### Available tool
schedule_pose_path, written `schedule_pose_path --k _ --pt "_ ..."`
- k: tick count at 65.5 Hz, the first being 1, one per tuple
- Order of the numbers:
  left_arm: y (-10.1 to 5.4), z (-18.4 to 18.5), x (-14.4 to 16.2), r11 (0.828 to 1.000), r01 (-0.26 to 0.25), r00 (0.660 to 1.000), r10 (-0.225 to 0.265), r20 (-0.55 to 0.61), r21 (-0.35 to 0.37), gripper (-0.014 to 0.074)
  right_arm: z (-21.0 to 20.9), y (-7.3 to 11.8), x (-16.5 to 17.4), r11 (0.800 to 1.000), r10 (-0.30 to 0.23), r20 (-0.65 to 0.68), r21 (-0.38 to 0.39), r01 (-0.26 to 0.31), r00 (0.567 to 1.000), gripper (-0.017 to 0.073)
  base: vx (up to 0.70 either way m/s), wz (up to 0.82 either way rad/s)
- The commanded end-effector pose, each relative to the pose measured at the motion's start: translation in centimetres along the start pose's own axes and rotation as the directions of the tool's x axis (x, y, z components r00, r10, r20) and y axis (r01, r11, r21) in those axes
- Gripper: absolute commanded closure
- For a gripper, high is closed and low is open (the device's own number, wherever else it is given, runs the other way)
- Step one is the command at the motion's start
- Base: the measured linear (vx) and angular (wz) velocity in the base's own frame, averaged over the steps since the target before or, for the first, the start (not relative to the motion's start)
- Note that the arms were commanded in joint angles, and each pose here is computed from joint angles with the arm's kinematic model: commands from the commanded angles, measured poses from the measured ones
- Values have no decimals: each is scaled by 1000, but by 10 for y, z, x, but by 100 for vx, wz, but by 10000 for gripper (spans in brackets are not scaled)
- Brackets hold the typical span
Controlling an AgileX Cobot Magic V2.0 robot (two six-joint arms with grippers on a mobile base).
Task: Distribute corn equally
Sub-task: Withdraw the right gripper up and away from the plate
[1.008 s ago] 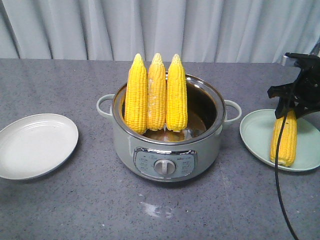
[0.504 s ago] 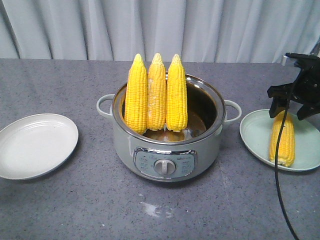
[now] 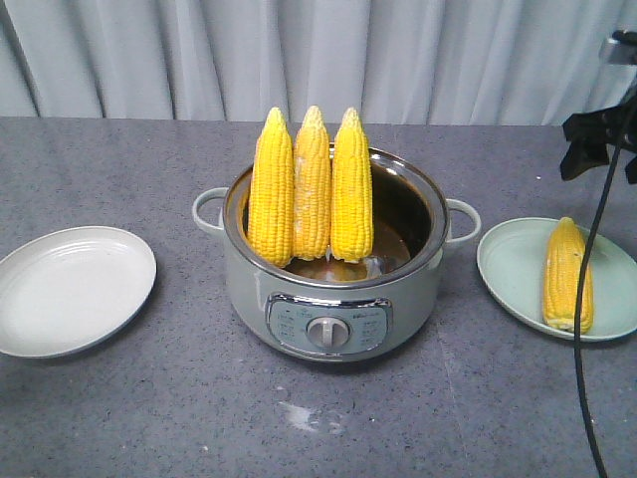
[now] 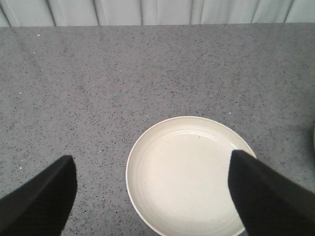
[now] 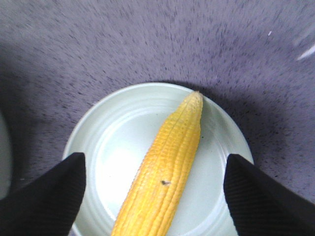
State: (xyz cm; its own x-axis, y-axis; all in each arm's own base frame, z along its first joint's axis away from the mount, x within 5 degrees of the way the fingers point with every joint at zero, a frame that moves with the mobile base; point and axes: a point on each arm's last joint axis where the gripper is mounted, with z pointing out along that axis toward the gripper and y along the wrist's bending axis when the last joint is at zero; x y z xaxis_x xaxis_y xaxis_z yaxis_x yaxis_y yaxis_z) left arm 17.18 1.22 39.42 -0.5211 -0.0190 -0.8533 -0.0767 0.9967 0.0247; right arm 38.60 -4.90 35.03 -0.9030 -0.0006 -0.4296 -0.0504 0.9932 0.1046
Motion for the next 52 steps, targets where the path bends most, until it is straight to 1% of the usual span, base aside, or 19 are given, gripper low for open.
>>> schedule_pose_path --k 1,11,20,26,32,42,52 --pt "-1 -7 -13 1000 8 996 -9 91 9 4 -57 13 2 999 -39 151 3 39 988 -4 0 0" --pt "-1 -7 -13 1000 8 996 -9 88 9 4 -97 29 13 996 -90 236 18 88 968 -4 0 0" --pt "-1 -7 -13 1000 8 996 -9 88 9 4 -126 39 26 992 -130 277 29 127 952 -4 0 0" --pt "-1 -7 -13 1000 8 996 -9 88 9 4 -141 43 35 990 -139 300 38 134 944 -4 0 0" --pt "-1 -7 -13 1000 8 996 -9 88 9 4 -146 44 49 990 -142 319 53 132 937 -4 0 0" --pt "-1 -7 -13 1000 8 996 -9 88 9 4 -139 47 82 991 -133 371 72 115 919 -4 0 0" --pt "-1 -7 -13 1000 8 996 -9 92 9 4 -133 49 118 989 -146 409 94 117 901 -4 0 0"
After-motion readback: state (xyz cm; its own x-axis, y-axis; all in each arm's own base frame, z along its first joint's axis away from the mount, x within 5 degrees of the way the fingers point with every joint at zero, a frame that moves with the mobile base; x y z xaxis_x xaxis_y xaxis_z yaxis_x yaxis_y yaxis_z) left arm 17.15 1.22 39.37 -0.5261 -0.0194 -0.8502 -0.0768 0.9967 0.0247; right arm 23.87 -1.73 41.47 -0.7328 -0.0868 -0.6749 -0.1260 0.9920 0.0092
